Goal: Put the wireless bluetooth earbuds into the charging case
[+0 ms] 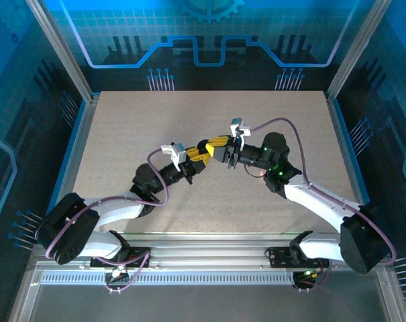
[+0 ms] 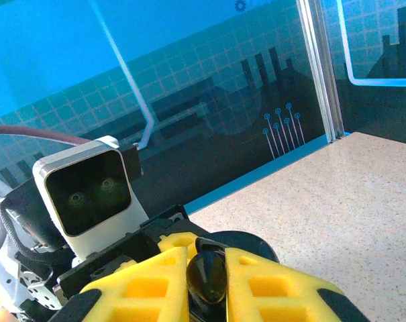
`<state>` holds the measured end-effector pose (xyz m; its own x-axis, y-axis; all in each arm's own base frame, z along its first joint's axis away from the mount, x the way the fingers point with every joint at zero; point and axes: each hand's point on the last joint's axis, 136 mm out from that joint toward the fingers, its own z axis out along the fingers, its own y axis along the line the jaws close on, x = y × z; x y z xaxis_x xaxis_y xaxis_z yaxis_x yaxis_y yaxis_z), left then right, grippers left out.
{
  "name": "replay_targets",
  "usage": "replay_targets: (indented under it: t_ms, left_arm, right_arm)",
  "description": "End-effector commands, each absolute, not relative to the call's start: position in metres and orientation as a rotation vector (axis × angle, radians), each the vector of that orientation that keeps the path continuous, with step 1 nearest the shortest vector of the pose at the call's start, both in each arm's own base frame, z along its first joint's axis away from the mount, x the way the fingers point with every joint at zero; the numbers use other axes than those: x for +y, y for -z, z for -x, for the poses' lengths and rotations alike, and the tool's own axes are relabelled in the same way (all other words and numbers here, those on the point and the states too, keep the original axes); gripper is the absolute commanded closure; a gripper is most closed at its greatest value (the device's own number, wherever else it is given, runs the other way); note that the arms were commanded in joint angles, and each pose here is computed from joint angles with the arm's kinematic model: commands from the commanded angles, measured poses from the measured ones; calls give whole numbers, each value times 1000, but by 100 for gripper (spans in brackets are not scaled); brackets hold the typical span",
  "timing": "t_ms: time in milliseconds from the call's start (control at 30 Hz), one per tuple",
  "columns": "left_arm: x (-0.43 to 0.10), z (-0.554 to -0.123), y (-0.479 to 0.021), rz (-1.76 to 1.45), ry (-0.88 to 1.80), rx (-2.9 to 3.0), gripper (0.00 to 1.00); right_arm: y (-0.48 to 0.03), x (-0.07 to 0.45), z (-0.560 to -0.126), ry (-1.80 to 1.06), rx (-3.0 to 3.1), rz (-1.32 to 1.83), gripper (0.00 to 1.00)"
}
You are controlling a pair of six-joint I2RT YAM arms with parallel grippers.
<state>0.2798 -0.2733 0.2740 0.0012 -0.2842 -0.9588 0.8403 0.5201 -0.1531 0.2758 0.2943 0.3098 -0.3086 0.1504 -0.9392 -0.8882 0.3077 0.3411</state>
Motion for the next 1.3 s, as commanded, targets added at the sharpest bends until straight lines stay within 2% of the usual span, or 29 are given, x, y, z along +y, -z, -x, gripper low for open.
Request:
replay_targets:
  t_ms: [0, 233, 833, 1133, 1267]
  left_arm:
    - [-274, -278, -284, -547, 962, 1240, 96]
    - [-274, -277, -283, -550, 966, 1241, 96]
    - [-276, -275, -278, -576, 966, 1252, 96]
    - [-285, -261, -266, -731, 940, 1267, 96]
    - [-288, -248, -266, -820, 945, 1243, 96]
  right_arm:
    - [-310, 289, -275, -1206, 1517, 713, 81]
    - [-309, 288, -278, -1187, 1532, 701, 76]
    - [-334, 277, -270, -1159, 1480, 685, 51]
    - [-329, 252, -256, -1127, 1597, 742, 41]
    - [-323, 243, -253, -1179, 1679, 770, 40]
